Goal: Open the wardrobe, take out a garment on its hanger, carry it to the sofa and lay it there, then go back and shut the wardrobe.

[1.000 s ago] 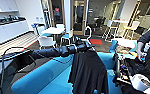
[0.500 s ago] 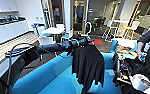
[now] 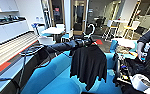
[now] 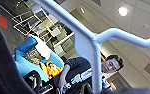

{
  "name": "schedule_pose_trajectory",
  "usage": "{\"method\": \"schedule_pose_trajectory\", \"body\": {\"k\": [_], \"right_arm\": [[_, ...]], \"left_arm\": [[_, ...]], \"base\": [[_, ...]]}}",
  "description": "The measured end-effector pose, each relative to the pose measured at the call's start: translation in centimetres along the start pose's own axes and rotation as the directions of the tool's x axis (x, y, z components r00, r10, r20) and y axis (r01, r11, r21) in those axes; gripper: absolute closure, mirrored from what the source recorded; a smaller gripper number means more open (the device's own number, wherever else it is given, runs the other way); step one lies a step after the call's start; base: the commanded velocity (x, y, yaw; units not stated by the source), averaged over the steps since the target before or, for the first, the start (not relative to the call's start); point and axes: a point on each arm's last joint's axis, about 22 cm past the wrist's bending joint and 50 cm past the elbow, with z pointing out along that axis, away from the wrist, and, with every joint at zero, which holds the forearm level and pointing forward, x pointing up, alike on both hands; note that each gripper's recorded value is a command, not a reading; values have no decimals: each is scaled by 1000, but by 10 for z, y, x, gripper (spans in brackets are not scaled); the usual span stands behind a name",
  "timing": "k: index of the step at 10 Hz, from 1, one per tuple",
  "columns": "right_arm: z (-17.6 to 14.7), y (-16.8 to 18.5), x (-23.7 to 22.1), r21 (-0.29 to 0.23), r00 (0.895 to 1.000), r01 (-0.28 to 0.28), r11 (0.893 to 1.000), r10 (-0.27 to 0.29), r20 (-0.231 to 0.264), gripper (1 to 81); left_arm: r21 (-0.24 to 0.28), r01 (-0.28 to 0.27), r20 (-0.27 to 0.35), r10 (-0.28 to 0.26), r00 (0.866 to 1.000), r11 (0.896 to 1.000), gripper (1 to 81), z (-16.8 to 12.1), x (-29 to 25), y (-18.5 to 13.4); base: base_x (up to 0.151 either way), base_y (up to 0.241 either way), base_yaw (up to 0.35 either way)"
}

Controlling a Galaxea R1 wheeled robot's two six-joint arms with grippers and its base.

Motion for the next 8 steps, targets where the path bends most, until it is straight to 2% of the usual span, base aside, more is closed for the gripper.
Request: {"method": "schedule_pose_trajectory", "body": {"k": [2, 3, 5, 8], "right_arm": [[0, -1, -1, 2, 1000, 0, 1000, 0, 1, 10], [0, -2, -1, 2, 1000, -1, 1000, 1, 1, 10], [0, -2, -1, 3, 1000, -1, 1000, 1, 1, 10], [0, -2, -1, 2, 1000, -1, 1000, 1, 0, 10]], "left_arm": [[87, 28, -34, -25, 999, 996, 811, 11, 4, -33], [138, 40, -37, -35, 999, 990, 811, 13, -7, -61], [242, 62, -42, -53, 998, 968, 811, 5, -28, -118], [310, 36, -61, -18, 998, 950, 811, -7, -27, -156]], "base": [[0, 0, 0], [0, 0, 0], [0, 0, 0], [0, 0, 0]]}}
